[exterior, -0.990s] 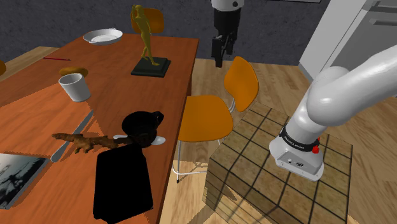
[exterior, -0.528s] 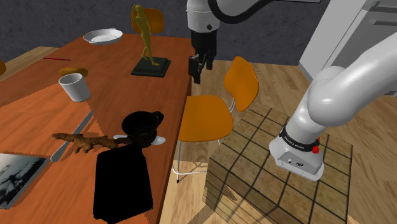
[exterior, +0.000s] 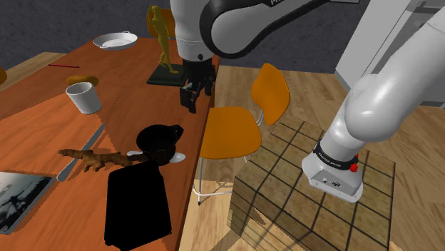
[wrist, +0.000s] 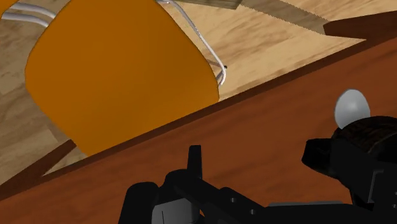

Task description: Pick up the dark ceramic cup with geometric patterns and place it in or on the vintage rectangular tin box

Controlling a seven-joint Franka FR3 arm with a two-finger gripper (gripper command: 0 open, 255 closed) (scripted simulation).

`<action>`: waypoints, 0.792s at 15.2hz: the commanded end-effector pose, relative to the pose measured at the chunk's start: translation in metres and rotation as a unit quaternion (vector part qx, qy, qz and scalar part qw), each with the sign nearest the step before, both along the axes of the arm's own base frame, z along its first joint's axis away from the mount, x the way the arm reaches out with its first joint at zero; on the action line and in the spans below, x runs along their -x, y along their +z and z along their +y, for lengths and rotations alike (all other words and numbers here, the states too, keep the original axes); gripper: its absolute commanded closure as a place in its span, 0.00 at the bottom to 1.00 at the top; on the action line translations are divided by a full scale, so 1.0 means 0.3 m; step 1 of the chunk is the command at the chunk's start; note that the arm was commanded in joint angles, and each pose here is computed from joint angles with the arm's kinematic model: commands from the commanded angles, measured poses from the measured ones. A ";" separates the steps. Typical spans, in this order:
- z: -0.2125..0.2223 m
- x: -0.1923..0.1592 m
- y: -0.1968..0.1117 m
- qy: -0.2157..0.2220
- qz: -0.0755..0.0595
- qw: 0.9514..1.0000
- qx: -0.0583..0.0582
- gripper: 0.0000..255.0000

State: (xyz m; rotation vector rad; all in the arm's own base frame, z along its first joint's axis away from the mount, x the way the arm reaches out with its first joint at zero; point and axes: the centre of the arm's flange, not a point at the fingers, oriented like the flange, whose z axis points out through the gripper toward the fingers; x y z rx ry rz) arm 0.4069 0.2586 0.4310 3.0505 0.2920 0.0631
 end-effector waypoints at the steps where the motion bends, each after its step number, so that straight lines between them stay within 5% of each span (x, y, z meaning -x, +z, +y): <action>1: 0.077 -0.024 -0.035 0.003 -0.006 1.000 -0.003 0.00; 7: 0.293 -0.103 -0.137 0.012 -0.024 1.000 -0.010 0.00; 12: 0.299 -0.113 -0.211 0.013 -0.025 1.000 -0.011 0.00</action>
